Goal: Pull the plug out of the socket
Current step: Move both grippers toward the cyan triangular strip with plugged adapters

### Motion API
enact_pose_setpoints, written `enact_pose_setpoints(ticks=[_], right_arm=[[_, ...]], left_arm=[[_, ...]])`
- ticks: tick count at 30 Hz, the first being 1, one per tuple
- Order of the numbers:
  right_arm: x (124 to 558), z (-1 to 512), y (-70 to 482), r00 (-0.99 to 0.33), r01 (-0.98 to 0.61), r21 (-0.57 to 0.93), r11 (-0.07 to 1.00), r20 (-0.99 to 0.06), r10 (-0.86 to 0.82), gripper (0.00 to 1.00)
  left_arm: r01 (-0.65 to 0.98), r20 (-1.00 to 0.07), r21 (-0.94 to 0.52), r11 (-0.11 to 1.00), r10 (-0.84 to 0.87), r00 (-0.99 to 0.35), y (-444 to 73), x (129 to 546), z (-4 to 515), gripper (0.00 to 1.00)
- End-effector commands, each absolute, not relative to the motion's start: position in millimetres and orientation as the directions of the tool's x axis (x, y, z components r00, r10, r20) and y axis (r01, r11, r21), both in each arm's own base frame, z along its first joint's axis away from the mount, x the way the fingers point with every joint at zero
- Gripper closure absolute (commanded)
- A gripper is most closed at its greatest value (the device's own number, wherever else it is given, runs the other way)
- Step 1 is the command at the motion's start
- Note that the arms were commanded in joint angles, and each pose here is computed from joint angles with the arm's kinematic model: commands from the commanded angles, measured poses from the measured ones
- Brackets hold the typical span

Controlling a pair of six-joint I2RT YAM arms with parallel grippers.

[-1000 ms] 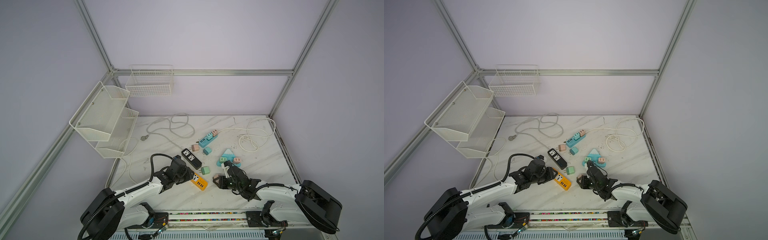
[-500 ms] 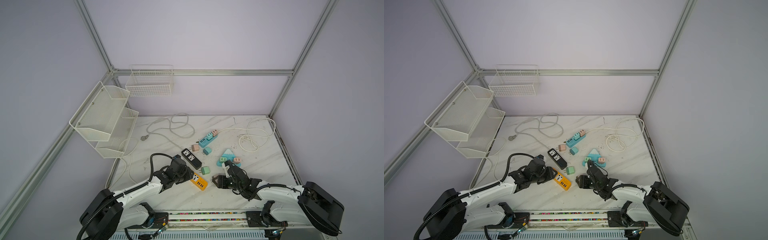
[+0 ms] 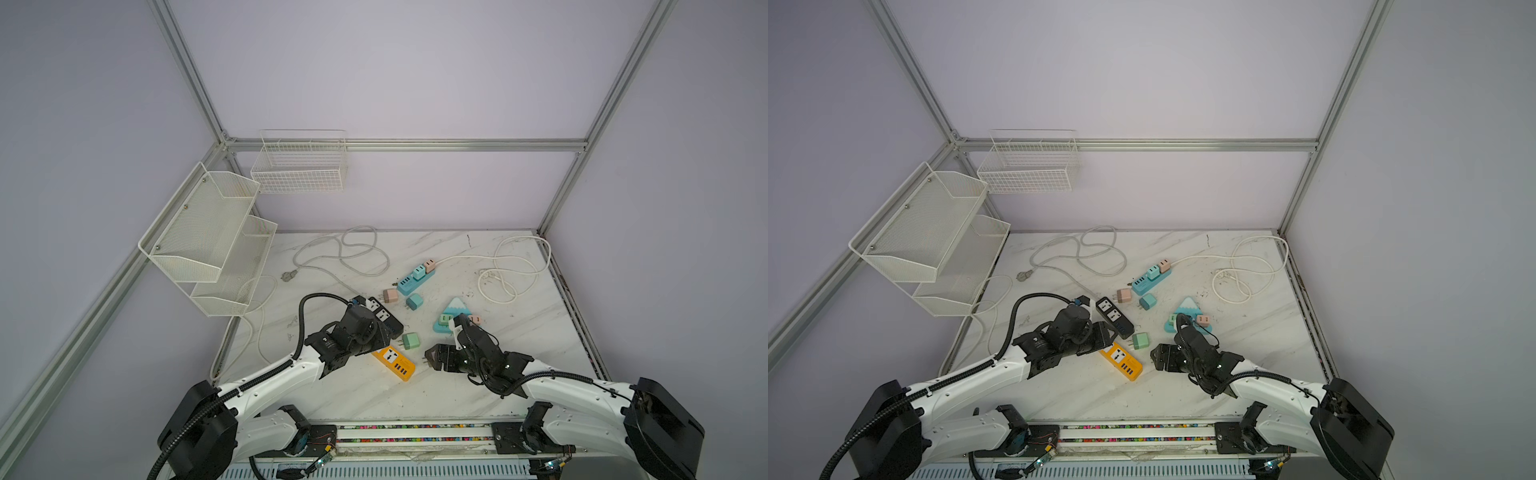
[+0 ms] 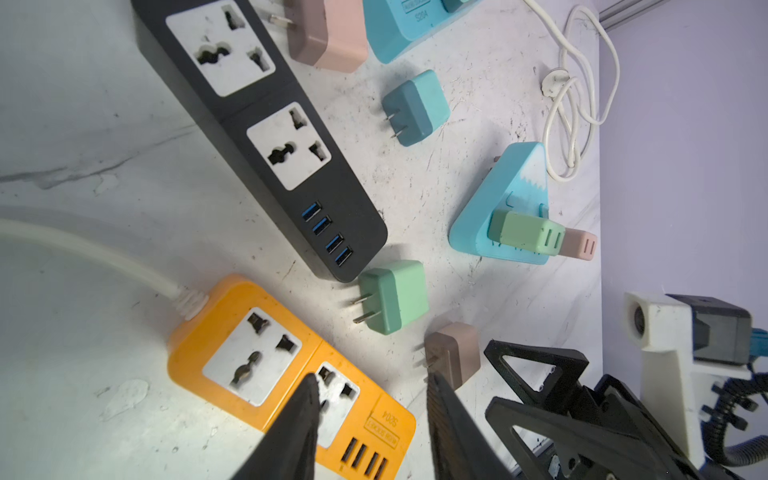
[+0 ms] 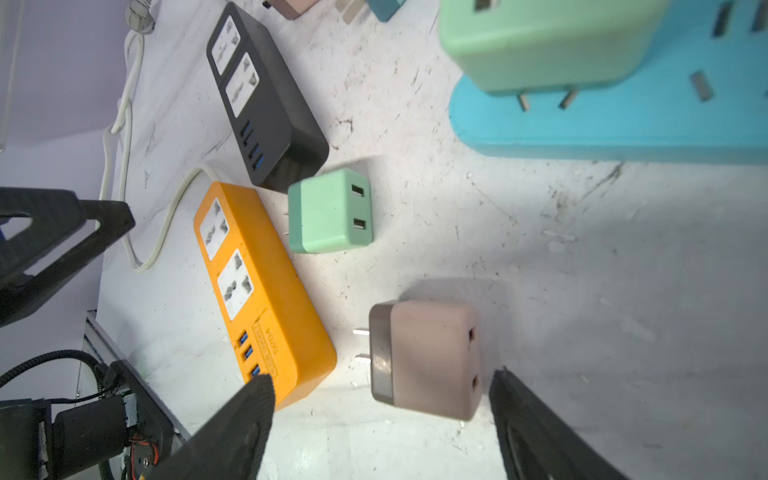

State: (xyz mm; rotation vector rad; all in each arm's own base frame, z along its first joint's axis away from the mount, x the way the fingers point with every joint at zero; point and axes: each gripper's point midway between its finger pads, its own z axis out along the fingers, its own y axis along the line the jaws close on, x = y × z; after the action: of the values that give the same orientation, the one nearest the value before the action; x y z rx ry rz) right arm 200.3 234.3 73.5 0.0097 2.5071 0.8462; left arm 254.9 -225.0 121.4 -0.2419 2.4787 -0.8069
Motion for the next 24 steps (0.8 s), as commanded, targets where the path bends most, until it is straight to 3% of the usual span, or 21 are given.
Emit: enact_pose_setpoints(ticks=[1,7,17,24], right_arm=[[205.2,84.0,225.1,-0.869,-0.103,0.548,0.830,-0.455,0.193,0.12],[212.7,113.0,217.8,-0.844,-0.080,0.534,0.842,-0.486,0.228,0.03],[242.4,163.5,177.4,-0.766,0.032,0.532,0.846,-0.531,0.363,0.03],[266.2,157.7,143.8,-0.742,0.141,0.524,0.840,-0.505,0.440,0.02]], left_arm=[[0.090,-0.501,-0.617,0.782,-0.302,-0.811,-244.1,274.6,167.2,0.57],[0.154,-0.536,-0.619,0.770,-0.271,-0.800,-261.8,284.3,179.3,0.57],[0.291,-0.594,-0.610,0.737,-0.182,-0.784,-319.4,308.9,184.2,0.61],[0.355,-0.597,-0.636,0.685,-0.145,-0.789,-364.2,328.0,171.2,0.65]])
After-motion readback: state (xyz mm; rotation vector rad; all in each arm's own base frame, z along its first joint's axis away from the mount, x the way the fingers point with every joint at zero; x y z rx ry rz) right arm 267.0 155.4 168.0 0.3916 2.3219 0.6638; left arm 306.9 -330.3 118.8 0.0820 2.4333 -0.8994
